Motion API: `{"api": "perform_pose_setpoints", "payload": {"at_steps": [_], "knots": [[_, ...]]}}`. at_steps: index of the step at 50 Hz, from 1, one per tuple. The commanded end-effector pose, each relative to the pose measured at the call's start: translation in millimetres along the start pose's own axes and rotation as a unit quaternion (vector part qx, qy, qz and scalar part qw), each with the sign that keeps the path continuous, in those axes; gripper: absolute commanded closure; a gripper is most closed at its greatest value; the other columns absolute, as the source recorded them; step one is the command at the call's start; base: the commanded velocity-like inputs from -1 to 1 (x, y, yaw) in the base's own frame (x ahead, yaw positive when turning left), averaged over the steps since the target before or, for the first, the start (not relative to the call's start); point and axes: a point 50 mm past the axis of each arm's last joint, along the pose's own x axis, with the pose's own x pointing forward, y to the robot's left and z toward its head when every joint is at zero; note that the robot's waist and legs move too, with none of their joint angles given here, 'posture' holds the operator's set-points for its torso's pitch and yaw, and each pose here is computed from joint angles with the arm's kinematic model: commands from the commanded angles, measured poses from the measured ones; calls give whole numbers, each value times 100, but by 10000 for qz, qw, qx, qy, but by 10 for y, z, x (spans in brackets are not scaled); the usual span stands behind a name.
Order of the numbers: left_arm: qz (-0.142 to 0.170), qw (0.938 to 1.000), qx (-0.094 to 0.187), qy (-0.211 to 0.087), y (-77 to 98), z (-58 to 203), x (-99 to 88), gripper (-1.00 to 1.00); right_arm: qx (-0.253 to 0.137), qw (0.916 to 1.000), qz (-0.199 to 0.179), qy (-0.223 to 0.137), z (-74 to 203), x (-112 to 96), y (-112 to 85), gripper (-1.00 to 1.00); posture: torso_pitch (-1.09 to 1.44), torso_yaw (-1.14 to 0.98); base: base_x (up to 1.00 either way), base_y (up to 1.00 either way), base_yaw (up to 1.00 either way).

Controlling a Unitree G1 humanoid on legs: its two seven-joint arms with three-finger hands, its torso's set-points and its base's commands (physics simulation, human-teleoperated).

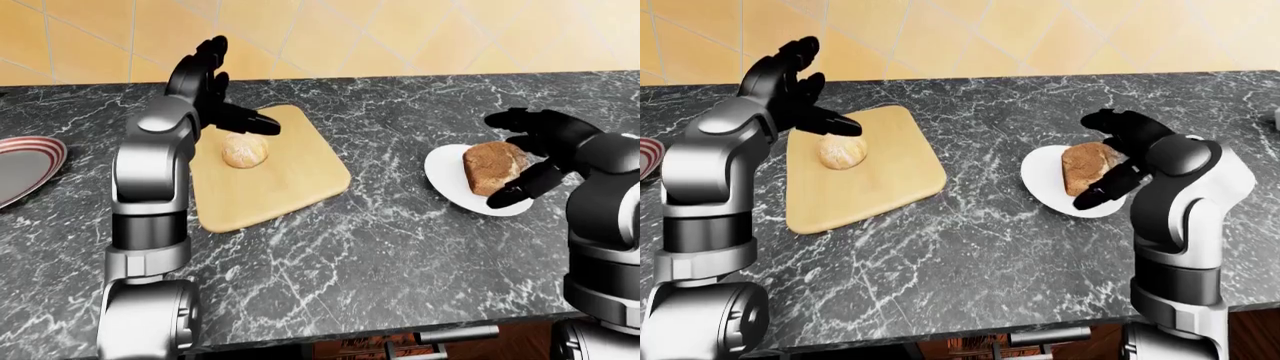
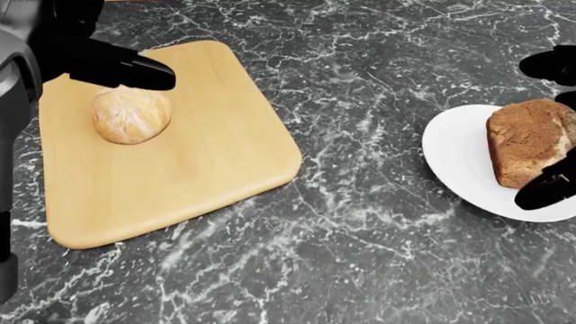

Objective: Place all breads on the cutting board.

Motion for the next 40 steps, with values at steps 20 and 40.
{"api": "perform_pose_setpoints", "payload": {"at_steps": [20, 40], "knots": [[81, 9986, 69, -517, 29, 236, -48, -100, -774, 9938, -776, -209, 97, -53, -155, -66, 0, 0, 0, 0, 0], [60, 9986, 52, -527, 16, 232, -58, -100, -1006, 9913, -813, -236, 107, 33, -57, -58, 0, 0, 0, 0, 0]]}}
